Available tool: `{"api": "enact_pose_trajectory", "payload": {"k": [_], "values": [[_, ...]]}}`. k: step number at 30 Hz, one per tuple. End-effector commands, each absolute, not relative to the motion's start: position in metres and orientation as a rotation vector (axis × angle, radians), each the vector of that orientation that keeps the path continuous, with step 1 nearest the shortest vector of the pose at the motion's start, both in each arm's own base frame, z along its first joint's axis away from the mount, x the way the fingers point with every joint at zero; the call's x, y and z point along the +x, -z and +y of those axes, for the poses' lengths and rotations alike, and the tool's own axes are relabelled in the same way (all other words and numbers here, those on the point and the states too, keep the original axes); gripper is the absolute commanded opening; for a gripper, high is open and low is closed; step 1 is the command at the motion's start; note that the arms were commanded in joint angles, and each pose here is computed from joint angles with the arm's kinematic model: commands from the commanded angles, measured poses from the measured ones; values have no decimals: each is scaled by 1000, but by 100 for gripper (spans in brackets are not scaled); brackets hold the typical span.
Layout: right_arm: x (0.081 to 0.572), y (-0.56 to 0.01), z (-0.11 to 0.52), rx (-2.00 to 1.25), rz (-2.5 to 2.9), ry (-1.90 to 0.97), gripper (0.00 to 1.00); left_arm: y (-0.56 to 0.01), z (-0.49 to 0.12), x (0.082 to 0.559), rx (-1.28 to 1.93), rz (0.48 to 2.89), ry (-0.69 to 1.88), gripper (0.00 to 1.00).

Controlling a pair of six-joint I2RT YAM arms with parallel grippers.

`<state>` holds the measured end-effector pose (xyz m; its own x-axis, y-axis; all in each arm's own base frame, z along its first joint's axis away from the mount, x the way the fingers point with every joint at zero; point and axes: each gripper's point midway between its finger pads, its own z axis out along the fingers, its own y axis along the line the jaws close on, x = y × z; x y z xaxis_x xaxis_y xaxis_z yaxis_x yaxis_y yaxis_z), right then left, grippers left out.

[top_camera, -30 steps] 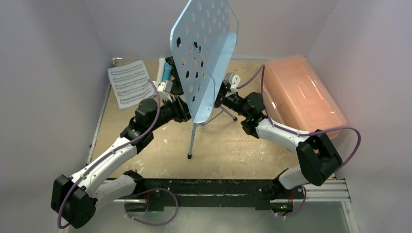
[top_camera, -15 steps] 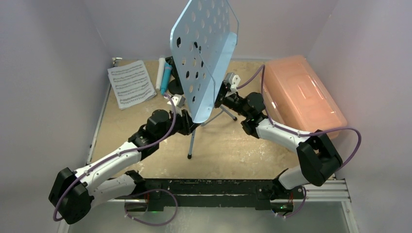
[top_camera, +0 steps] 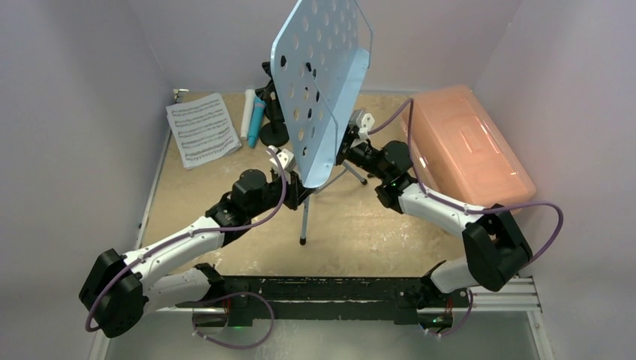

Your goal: Pack up the instrument practice props

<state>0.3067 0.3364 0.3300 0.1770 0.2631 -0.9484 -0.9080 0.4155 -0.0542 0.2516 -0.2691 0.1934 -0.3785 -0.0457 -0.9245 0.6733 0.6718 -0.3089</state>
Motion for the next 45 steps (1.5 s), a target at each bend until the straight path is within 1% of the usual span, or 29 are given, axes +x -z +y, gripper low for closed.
{"api": "enact_pose_trajectory", "payload": {"k": [1, 9, 12, 13, 15, 24, 27, 31, 37, 45], "values": [[269, -393, 334, -784, 859, -999, 0, -278, -276, 282, 462, 1491, 795, 0], [267, -395, 332, -767, 862, -1013, 0, -267, -264, 278, 428, 1413, 770, 0], [269, -407, 328, -733, 850, -998, 6, -256, -266, 274, 454, 1443, 780, 0], [271, -411, 326, -716, 848, -990, 12, -254, -266, 273, 462, 1451, 779, 0], [273, -421, 323, -693, 839, -976, 18, -252, -264, 270, 467, 1457, 782, 0], [276, -462, 320, -661, 762, -939, 25, -246, -261, 262, 486, 1470, 786, 0], [273, -474, 319, -660, 731, -947, 28, -246, -262, 262, 492, 1470, 790, 0], [266, -485, 319, -663, 689, -969, 36, -245, -264, 262, 502, 1471, 797, 0], [262, -497, 321, -681, 656, -989, 37, -242, -267, 262, 515, 1479, 800, 0], [264, -486, 329, -701, 676, -1028, 26, -254, -269, 263, 531, 1444, 797, 0]]}}
